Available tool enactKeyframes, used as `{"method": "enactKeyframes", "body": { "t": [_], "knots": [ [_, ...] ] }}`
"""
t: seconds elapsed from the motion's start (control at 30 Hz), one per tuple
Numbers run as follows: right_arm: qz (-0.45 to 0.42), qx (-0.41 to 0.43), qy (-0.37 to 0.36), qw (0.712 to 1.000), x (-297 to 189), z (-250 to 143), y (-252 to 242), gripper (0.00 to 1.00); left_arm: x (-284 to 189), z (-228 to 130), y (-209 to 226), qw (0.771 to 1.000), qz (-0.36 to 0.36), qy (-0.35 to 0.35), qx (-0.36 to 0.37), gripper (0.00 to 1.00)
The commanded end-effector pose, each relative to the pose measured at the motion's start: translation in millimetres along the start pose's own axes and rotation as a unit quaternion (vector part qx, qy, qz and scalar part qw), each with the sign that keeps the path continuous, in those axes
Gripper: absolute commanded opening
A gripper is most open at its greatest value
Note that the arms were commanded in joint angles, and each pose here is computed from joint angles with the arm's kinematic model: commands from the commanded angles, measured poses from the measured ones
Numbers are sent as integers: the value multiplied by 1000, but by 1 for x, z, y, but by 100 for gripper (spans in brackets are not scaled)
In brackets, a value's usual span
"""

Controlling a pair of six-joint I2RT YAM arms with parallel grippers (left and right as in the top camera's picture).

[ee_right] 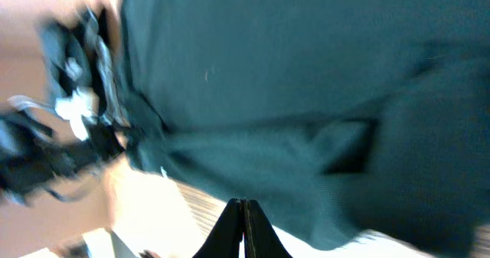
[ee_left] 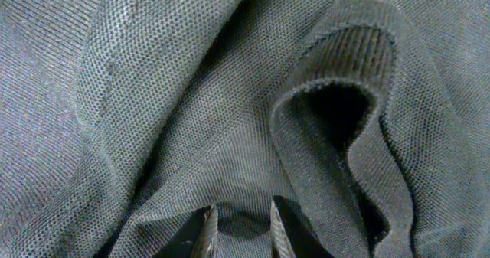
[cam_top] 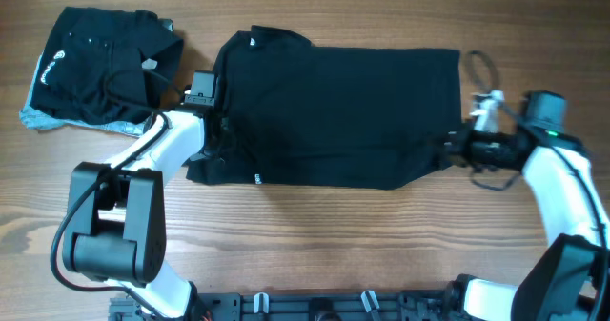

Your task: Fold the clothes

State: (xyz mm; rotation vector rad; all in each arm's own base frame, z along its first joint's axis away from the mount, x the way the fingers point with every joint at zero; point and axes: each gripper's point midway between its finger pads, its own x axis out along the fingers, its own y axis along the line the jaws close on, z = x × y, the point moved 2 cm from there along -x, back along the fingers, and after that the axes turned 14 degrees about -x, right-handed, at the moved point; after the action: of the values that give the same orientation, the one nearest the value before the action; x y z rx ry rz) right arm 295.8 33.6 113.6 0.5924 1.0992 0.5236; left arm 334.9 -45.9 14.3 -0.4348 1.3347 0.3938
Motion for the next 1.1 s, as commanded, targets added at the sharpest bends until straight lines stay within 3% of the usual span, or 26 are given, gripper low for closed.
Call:
{"method": "enactKeyframes", "body": {
  "t": [0.0,0.13,0.3,0.33,0.37,0.47,0.57,0.6,0.67,0.73,0.77,0.8,0.9,0.97,1.07],
  "knots": [
    [-152,32,42,987,20,-11,-19,4,34,-20,22,998,40,47,-13,23],
    [-361,135,43,922,4,-27,-79,4,29,-15,18,998,39,47,-11,23],
    [-461,242,44,853,-62,-53,-126,4,28,-11,20,998,41,42,-14,23],
    [-455,245,39,855,-68,-52,-127,4,28,-10,21,998,41,42,-16,23],
    [-423,227,31,877,-70,-44,-121,5,28,-9,22,998,42,42,-18,23],
    [-266,83,-10,960,-52,-3,-70,17,27,-8,23,998,41,42,-21,24],
    [-243,77,-6,967,-45,-4,-58,42,13,-4,19,998,37,46,-16,25],
    [-265,99,11,959,-45,-15,-66,55,5,0,17,998,34,42,-11,27],
    [-357,181,43,915,-53,-45,-96,53,-7,5,12,999,22,32,-9,30],
    [-372,205,64,903,-49,-59,-105,18,-8,5,12,999,20,31,0,32],
    [-369,225,76,899,-45,-68,-106,8,-7,4,12,999,22,33,1,33],
    [-366,233,86,897,-43,-74,-106,6,-7,4,13,999,22,33,1,33],
    [-281,191,108,934,-19,-80,-94,14,-7,6,11,999,19,29,1,33],
    [-213,142,97,962,-3,-74,-83,30,-6,9,9,1000,13,22,1,34],
    [-202,135,77,967,8,-77,-88,35,-6,13,6,1000,7,15,0,37]
  ]
}}
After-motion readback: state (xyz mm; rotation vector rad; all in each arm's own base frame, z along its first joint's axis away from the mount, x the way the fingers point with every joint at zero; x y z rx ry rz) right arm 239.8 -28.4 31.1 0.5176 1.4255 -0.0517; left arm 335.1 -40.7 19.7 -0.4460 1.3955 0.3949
